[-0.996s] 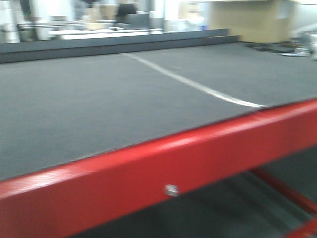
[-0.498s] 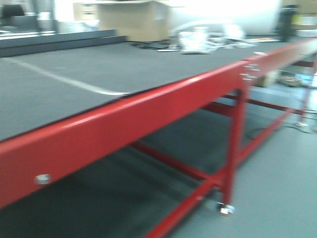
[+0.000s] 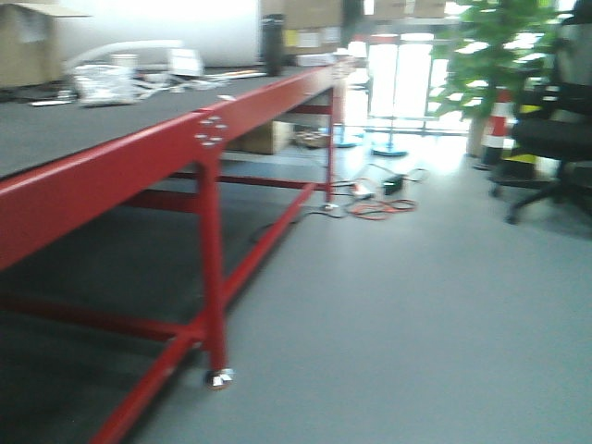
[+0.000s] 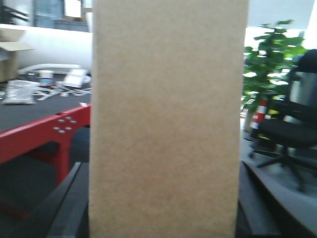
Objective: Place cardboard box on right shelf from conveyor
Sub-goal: 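Drive the base to the steel shelf rack holding the box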
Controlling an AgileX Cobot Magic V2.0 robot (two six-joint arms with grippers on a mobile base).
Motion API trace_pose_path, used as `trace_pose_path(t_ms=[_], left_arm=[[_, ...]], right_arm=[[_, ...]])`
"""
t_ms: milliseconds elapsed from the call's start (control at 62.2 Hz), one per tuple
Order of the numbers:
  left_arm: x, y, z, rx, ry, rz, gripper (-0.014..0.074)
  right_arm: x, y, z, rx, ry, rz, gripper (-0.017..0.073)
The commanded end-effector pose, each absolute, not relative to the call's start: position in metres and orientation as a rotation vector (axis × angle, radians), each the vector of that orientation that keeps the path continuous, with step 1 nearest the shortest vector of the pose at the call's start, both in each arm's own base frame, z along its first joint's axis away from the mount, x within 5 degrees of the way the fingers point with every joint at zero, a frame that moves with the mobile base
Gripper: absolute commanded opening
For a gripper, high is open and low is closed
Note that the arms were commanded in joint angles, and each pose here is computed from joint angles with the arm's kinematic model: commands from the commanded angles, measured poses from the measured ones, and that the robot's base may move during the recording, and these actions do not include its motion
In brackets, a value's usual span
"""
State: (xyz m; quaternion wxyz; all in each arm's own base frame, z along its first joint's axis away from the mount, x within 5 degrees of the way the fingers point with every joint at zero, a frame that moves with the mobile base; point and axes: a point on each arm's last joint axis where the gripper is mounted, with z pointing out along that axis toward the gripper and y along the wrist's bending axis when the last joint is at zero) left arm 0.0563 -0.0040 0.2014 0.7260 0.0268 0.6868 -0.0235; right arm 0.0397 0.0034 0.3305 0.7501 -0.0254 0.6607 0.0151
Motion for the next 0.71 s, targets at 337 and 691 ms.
trace_pose_path(t_ms=[337,691], left_arm=[[0.0554,-0.0037,0.2075,0.048,1.428,-0.057,-0.0116],[0.0554,-0.0037,0.2075,0.048,1.428,-0.057,-0.0115]], right_arm=[[0.0363,0.0023,0.3489,-0.042,1.32,0.022,0.0085],[0.0363,0.0023,0.3489,-0.042,1.32,0.022,0.0085]])
